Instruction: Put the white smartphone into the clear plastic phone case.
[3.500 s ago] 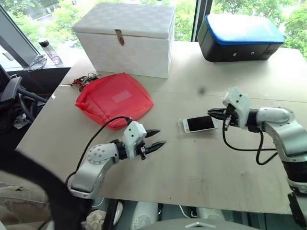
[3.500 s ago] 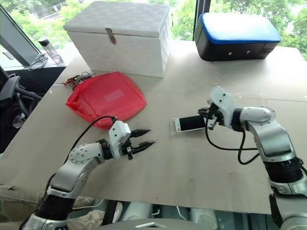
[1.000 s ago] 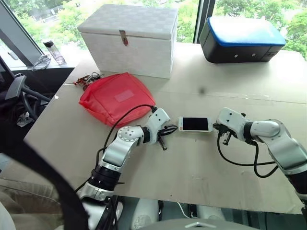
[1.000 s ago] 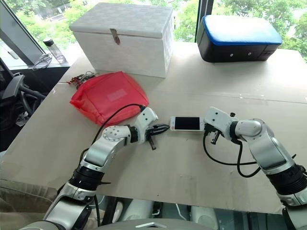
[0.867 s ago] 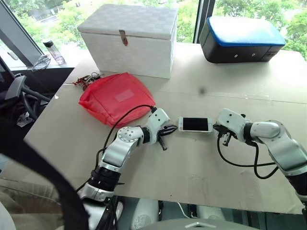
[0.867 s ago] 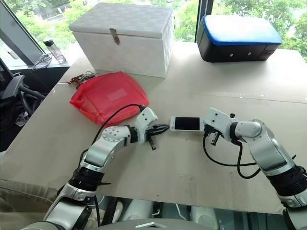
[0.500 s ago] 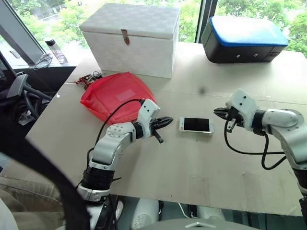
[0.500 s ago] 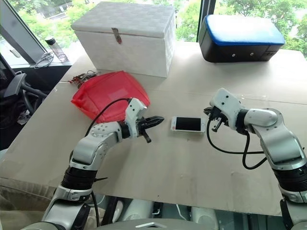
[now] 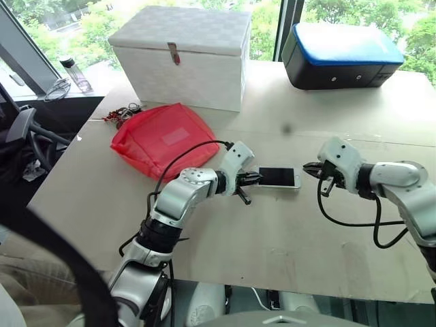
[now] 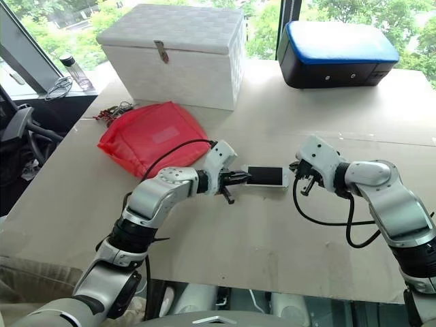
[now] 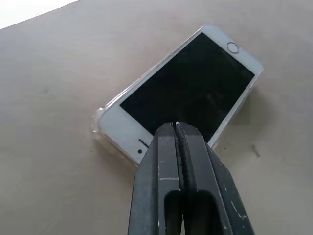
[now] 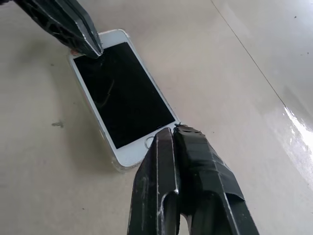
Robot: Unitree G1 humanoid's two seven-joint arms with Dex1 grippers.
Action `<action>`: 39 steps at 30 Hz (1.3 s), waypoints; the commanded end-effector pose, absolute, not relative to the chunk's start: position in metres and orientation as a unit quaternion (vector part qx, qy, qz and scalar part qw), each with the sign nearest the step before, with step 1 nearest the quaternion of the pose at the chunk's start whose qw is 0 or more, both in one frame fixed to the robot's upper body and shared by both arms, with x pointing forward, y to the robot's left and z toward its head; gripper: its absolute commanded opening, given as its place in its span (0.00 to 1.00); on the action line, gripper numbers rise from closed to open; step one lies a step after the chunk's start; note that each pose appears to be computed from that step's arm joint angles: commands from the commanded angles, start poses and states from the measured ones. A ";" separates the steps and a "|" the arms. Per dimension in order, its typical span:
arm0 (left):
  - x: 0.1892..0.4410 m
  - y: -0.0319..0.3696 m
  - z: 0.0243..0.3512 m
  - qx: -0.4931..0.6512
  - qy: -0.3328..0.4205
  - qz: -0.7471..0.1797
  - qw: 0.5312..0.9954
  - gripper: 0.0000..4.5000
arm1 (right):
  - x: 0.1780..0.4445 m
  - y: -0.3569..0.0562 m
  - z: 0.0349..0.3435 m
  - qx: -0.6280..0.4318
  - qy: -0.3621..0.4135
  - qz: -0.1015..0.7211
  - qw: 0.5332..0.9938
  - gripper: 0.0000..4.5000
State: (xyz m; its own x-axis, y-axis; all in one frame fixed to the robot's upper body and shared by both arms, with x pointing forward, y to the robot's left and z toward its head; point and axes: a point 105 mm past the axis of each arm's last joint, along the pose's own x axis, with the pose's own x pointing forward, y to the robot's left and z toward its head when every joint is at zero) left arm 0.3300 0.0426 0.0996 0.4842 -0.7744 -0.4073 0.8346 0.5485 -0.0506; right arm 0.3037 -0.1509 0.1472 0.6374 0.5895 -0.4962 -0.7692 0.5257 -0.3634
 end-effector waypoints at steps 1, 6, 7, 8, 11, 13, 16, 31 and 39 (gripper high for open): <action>0.329 0.047 0.123 0.035 0.137 -0.479 0.866 0.01 | 0.301 -0.154 0.156 -0.291 0.143 0.388 0.863 0.00; 0.325 0.068 0.119 0.032 0.141 -0.451 0.881 0.01 | 0.304 -0.160 0.142 -0.299 0.162 0.379 0.860 0.00; 0.323 0.070 0.115 0.037 0.146 -0.448 0.881 0.01 | 0.304 -0.162 0.139 -0.304 0.167 0.377 0.859 0.00; 0.322 0.072 0.111 0.043 0.153 -0.445 0.882 0.01 | 0.306 -0.164 0.137 -0.307 0.171 0.373 0.859 0.00; 0.318 0.070 0.101 0.053 0.169 -0.447 0.877 0.01 | 0.309 -0.167 0.136 -0.310 0.176 0.371 0.857 0.00; 0.317 0.063 0.100 0.059 0.164 -0.454 0.874 0.01 | 0.311 -0.170 0.134 -0.321 0.183 0.368 0.853 0.00; 0.316 0.056 0.103 0.057 0.151 -0.460 0.873 0.01 | 0.313 -0.169 0.131 -0.338 0.185 0.371 0.845 0.00; 0.319 0.067 0.094 0.097 0.140 -0.477 0.862 0.01 | 0.317 -0.161 0.120 -0.330 0.188 0.388 0.840 0.00; 0.319 0.055 0.094 0.094 0.133 -0.487 0.858 0.01 | 0.318 -0.154 0.120 -0.340 0.185 0.407 0.827 0.00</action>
State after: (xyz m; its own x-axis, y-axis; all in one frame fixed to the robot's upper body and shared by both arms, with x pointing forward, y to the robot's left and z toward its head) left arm 0.3185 0.0602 0.0855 0.4968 -0.7952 -0.3475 0.8497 0.5273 0.0082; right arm 0.3174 -0.1622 0.1106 0.6051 0.5201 -0.6028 -0.7914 0.4754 -0.3842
